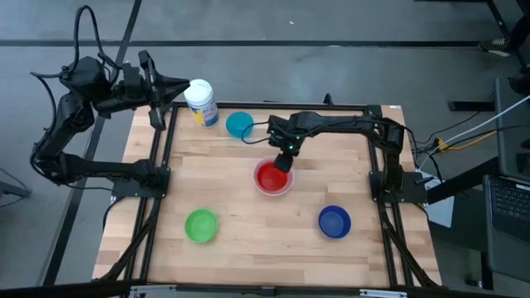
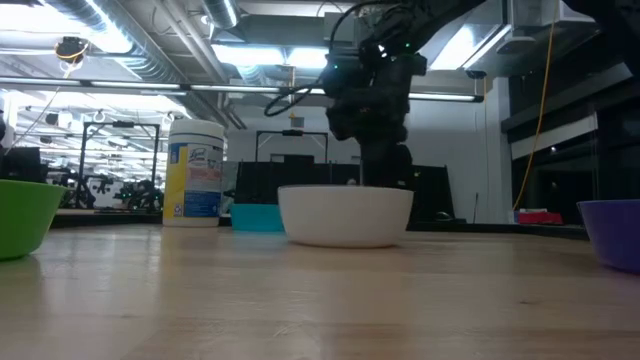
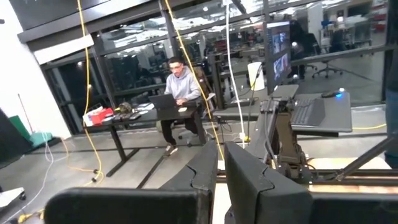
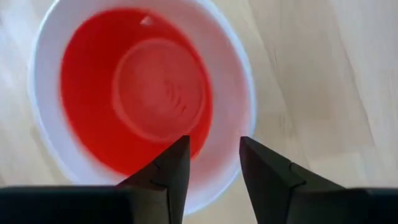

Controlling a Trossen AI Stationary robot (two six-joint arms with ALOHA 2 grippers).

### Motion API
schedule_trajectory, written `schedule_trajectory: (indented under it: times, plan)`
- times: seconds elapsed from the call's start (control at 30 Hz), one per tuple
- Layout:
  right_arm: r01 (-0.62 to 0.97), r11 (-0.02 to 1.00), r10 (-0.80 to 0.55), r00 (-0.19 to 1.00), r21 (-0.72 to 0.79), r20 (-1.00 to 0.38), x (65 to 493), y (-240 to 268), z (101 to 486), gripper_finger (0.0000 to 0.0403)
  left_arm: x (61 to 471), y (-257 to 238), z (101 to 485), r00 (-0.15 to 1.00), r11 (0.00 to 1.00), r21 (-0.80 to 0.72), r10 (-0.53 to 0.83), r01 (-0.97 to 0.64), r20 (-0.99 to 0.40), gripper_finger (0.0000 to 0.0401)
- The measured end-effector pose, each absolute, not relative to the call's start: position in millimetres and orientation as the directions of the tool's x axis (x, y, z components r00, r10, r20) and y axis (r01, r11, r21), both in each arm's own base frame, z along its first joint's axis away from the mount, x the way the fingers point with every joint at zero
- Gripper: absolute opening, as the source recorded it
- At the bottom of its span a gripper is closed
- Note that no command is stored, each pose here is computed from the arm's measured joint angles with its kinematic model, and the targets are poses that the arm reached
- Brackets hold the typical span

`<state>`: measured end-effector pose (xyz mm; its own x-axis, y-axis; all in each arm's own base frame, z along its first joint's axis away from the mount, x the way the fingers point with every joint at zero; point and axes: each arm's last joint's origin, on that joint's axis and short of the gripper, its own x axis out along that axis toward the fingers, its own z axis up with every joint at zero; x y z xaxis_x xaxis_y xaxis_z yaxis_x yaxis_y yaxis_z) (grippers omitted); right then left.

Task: Nest bowls inside each other
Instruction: Stack the blue bowl in the red bowl

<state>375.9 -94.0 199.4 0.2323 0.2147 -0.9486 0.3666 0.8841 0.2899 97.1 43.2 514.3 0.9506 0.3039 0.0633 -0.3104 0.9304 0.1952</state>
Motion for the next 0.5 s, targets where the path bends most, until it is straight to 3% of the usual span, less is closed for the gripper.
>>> schedule_trajectory:
  times: [0.23,0.5]
  plan:
    - [0.305,0.906,0.243,0.195,0.295,-0.950,354,-88,227,0.0132,81,35,518,0.948,0.918,0.237,0.301,-0.318,0.106,0.0029]
    - [0.242,0.896,0.249,0.418,0.371,-0.874,293,-69,314,0.0112,49,20,521,0.930,0.900,0.248,0.320,-0.357,0.180,0.0029]
